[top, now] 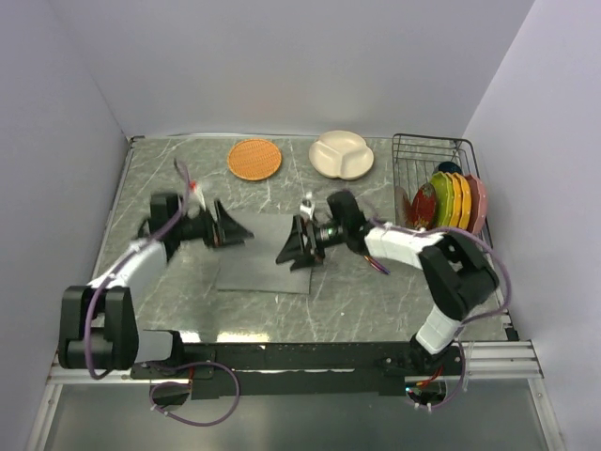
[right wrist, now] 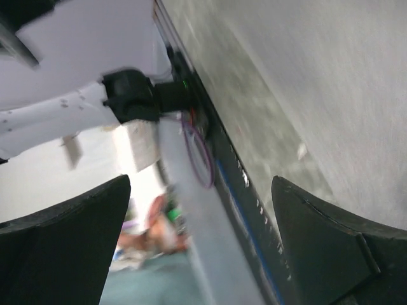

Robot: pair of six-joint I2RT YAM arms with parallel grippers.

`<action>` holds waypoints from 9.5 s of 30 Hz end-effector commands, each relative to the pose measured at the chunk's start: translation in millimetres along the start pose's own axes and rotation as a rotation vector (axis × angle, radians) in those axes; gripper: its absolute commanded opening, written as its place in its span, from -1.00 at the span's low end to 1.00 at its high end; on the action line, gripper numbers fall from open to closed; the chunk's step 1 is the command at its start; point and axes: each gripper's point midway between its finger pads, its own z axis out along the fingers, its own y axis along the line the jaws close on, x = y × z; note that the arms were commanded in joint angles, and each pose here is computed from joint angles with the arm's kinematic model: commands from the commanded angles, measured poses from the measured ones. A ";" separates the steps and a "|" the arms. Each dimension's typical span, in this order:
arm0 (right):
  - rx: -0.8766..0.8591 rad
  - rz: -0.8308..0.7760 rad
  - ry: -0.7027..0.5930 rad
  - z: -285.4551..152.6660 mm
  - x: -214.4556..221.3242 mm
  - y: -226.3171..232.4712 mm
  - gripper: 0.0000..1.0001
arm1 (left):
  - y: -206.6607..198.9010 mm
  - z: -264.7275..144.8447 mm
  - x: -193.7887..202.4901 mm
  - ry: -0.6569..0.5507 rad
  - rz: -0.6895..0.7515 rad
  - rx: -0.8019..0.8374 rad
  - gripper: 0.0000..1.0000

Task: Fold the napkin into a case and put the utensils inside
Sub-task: Smooth out the lower triangle-folded napkin at the center of the board, then pick up the lower triangle-folded napkin from the center of the board, then fold the lower triangle-folded napkin at the center of the board.

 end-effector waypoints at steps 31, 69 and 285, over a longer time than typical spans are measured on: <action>0.567 -0.236 0.325 -15.9 9.3 -124.1 -0.06 | 87.5 -10.2 80.0 0.818 0.766 -0.453 -0.78; 0.453 -0.184 -0.139 -83.3 -205.5 -117.2 0.39 | 22.1 12.9 -112.0 0.275 0.665 -0.306 0.06; 0.528 -1.857 0.545 -58.8 -74.6 -95.8 -1.00 | 85.6 11.3 -5.4 0.586 1.587 -0.115 -0.99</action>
